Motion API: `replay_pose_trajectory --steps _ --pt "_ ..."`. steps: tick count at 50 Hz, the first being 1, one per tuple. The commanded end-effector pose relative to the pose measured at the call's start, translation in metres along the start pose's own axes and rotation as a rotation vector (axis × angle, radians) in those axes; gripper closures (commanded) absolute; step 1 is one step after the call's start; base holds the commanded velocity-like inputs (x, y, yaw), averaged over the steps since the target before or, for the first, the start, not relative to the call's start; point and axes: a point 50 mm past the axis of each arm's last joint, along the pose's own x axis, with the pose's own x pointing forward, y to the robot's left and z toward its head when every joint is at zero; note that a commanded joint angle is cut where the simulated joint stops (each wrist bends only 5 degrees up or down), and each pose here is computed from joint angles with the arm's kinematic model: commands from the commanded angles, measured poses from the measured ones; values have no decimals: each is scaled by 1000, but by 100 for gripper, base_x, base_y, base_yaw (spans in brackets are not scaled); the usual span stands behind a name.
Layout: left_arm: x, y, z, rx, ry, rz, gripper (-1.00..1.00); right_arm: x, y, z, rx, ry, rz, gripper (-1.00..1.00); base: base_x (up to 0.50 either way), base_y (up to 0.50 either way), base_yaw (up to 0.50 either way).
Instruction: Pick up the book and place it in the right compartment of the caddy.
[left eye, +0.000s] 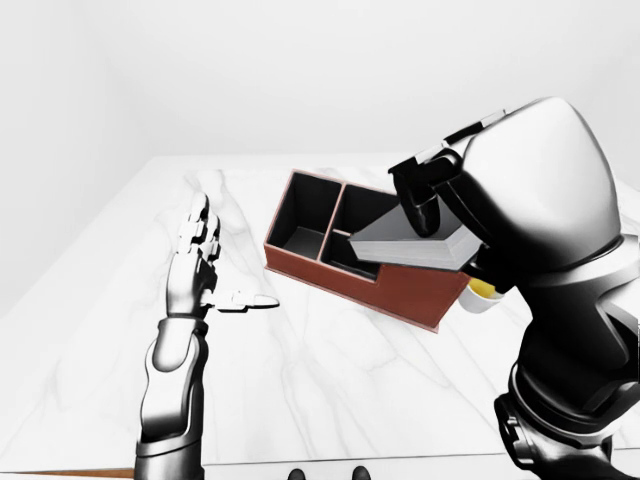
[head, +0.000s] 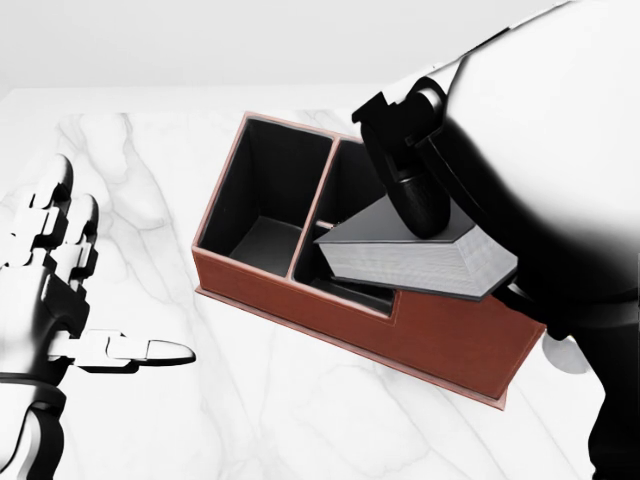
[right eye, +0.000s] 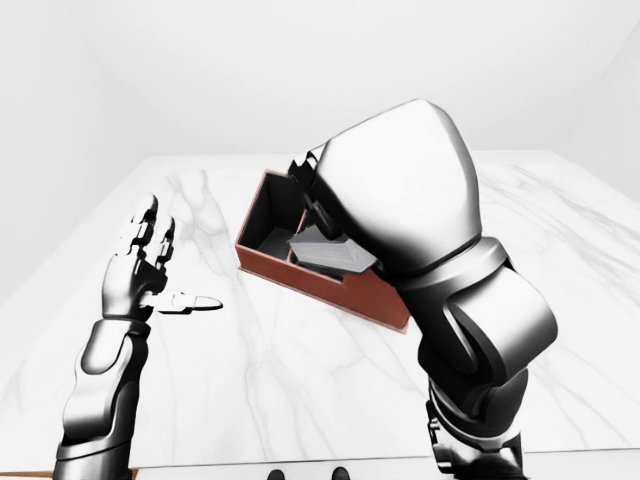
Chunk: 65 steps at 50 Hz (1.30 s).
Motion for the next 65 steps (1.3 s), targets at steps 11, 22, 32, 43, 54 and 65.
replay_pose_trajectory --steps 11,22,32,43,54,65 --pt "1 4 10 1 -44 -1 -100 63 -31 -52 -40 138 -37 100 0 0 0" --pt "0 3 11 -1 -48 -8 -100 95 -13 -85 23 257 104 100 0 0 0" --pt "-1 2 16 -3 -67 -14 -100 132 18 -122 99 384 345 100 0 0 0" --pt "-1 2 13 -3 -56 -18 -100 141 53 -159 151 555 638 100 0 0 0" --pt "-1 2 11 -8 -49 -18 -100 135 74 -165 182 602 760 100 0 0 0" --pt "-1 2 7 -10 -32 -16 -100 127 96 -164 163 598 844 100 0 0 0"
